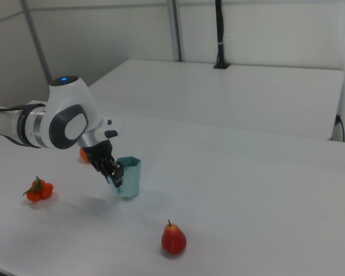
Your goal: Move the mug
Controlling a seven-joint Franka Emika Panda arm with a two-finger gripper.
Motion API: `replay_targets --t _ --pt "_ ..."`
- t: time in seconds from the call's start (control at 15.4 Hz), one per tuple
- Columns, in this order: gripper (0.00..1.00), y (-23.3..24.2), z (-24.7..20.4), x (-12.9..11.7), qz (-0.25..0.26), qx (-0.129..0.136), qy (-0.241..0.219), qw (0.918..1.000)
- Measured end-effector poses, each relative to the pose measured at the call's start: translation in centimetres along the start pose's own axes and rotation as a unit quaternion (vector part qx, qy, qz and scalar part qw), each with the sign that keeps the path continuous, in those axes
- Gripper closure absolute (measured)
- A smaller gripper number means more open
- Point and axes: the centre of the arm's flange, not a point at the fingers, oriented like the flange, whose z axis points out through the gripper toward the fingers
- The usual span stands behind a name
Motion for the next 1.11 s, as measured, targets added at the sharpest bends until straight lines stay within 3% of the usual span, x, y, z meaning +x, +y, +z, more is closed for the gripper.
replay_targets --t 0.07,0.2,0.46,0.72,1.11 --pt "0.57 0.0 0.2 -0.1 0.000 0.000 -0.002 1.0000" --pt "0.49 0.0 0.5 -0.3 0.000 -0.002 -0.008 1.0000" --pt "0.10 -0.5 0.4 -0.8 -0.018 -0.021 -0.037 0.9989" --pt "0.00 -1.7 -4.5 1.4 -0.025 -0.031 -0.040 0.9984" --pt "0.00 -1.1 -16.3 4.8 -0.027 -0.033 -0.036 0.9984"
